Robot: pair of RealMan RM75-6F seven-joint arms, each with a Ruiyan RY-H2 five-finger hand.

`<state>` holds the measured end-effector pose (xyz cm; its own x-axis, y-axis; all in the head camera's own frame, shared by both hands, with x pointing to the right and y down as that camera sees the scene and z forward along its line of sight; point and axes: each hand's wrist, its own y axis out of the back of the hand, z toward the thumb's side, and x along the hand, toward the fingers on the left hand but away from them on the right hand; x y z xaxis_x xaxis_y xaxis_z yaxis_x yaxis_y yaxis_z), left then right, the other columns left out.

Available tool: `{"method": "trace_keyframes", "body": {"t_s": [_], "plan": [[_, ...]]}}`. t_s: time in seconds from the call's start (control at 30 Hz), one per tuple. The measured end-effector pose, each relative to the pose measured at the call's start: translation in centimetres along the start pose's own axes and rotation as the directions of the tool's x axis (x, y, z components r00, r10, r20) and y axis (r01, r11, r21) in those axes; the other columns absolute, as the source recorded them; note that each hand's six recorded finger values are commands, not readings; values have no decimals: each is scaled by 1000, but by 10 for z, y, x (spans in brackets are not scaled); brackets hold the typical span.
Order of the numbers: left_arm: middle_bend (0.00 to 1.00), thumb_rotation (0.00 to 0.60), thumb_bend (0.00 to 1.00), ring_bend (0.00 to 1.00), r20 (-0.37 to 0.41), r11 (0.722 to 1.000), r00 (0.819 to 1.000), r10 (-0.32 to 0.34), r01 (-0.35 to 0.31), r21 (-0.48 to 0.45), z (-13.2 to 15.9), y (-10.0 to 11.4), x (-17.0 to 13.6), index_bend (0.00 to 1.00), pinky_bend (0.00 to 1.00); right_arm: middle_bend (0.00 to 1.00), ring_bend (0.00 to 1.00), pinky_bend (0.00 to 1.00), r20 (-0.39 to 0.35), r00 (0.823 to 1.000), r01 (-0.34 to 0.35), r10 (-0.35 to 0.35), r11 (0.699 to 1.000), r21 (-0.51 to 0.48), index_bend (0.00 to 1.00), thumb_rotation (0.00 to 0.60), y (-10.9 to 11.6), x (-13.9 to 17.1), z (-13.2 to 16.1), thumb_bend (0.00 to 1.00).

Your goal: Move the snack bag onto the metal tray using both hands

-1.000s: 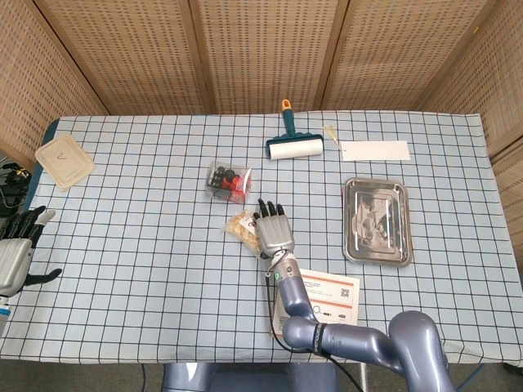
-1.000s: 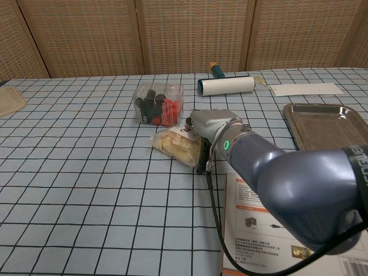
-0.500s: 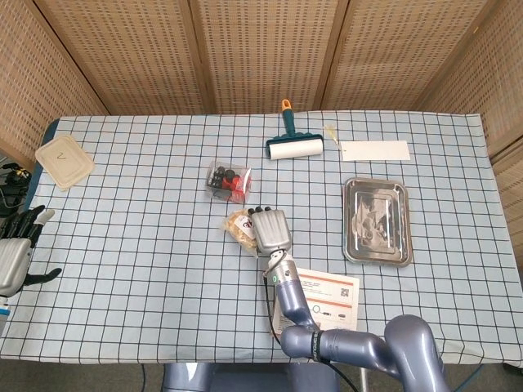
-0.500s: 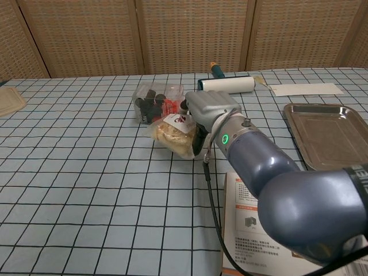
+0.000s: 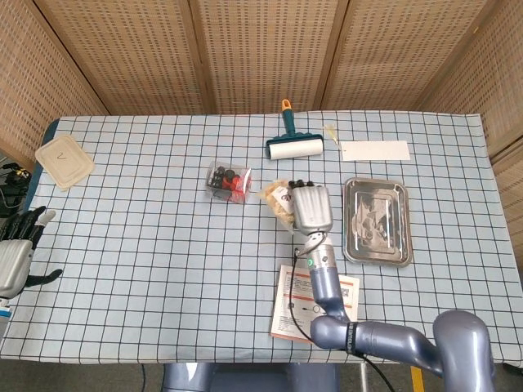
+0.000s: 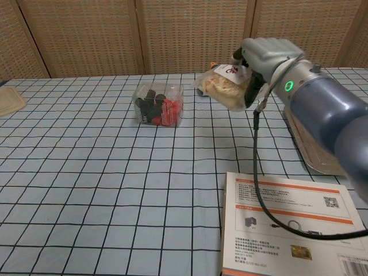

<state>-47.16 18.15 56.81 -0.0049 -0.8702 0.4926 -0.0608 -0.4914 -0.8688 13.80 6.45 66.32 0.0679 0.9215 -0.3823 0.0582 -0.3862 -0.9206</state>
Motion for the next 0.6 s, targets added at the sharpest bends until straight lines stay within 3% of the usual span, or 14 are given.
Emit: {"method": "trace_keyframes", "body": {"t_s": [0.23,0.4,0.53,0.6], "plan": [[0,600,0,0,9,1000,1000,-9,9,1,4,-2,-1,0,0,523,477,650,176,982,53,-62,997,55,725,600,31,-14,-93,209],[0,600,0,0,21,1000,1000,-13,13,8,7,-2,-2,0,0,522,477,650,288,956,31,-56,995,90,722,600,31,-17,-149,209],[0,600,0,0,29,1000,999,-15,15,15,10,-4,-3,0,0,518,477,649,372,928,-22,-12,996,85,721,600,18,-10,-191,209],[0,600,0,0,30,1000,999,-16,16,15,11,-4,-4,0,0,512,477,649,386,922,-37,3,996,81,717,600,13,-8,-201,209]]}}
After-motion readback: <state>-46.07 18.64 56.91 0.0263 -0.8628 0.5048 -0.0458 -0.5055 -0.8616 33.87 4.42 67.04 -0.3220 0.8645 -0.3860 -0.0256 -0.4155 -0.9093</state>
